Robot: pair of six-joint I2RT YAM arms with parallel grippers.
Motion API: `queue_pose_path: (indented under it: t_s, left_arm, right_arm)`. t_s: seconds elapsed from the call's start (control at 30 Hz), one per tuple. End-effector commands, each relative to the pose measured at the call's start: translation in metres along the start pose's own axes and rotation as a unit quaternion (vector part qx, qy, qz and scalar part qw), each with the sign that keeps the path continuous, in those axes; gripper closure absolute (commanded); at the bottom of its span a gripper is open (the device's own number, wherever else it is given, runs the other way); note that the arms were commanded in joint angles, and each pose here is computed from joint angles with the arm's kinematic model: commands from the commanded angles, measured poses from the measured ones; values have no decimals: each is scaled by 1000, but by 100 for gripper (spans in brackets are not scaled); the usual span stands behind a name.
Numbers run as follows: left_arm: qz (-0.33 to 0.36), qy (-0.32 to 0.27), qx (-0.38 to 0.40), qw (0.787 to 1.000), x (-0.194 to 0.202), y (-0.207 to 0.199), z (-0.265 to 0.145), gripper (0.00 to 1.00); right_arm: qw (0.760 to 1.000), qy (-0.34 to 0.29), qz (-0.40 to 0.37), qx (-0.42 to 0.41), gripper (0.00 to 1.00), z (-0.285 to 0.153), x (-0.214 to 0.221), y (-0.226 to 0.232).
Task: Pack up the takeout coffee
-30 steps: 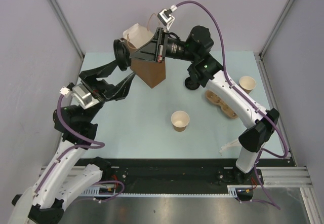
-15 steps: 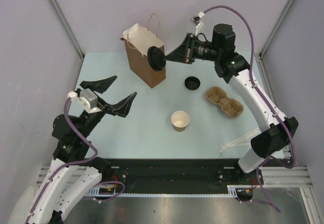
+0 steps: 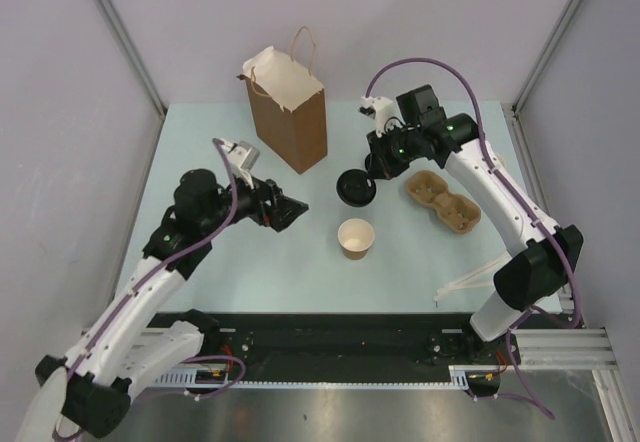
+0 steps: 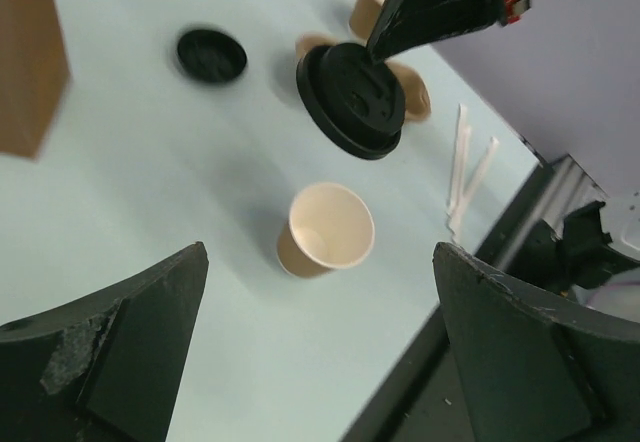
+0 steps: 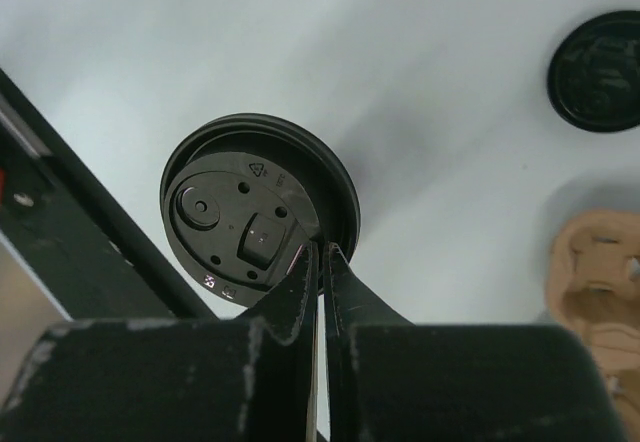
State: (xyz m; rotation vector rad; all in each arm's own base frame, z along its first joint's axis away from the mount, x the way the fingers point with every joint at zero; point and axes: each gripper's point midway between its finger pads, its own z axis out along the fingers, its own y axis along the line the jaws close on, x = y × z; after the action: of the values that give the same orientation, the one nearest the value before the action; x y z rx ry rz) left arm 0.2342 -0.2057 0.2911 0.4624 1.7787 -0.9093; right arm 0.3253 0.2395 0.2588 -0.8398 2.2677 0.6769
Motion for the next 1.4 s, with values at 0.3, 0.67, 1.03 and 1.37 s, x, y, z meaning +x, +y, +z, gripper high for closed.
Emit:
queue_pose_path:
  t_s: [0.3, 0.67, 1.03, 1.37]
  left_arm:
    - [-124, 55, 45, 990, 43, -4, 40, 0]
    - [-147, 66, 33, 986, 58, 3, 42, 0]
    - [-154, 64, 27, 986, 63, 5, 41, 0]
    - [-151, 61, 25, 986, 64, 6, 40, 1]
  right_arm:
    - [988, 109, -109, 7, 100, 28, 64, -5]
    - [984, 133, -116, 3, 100, 53, 83, -1]
    - [985, 130, -109, 3, 100, 67, 88, -3]
    - [984, 134, -114, -9, 100, 70, 91, 5]
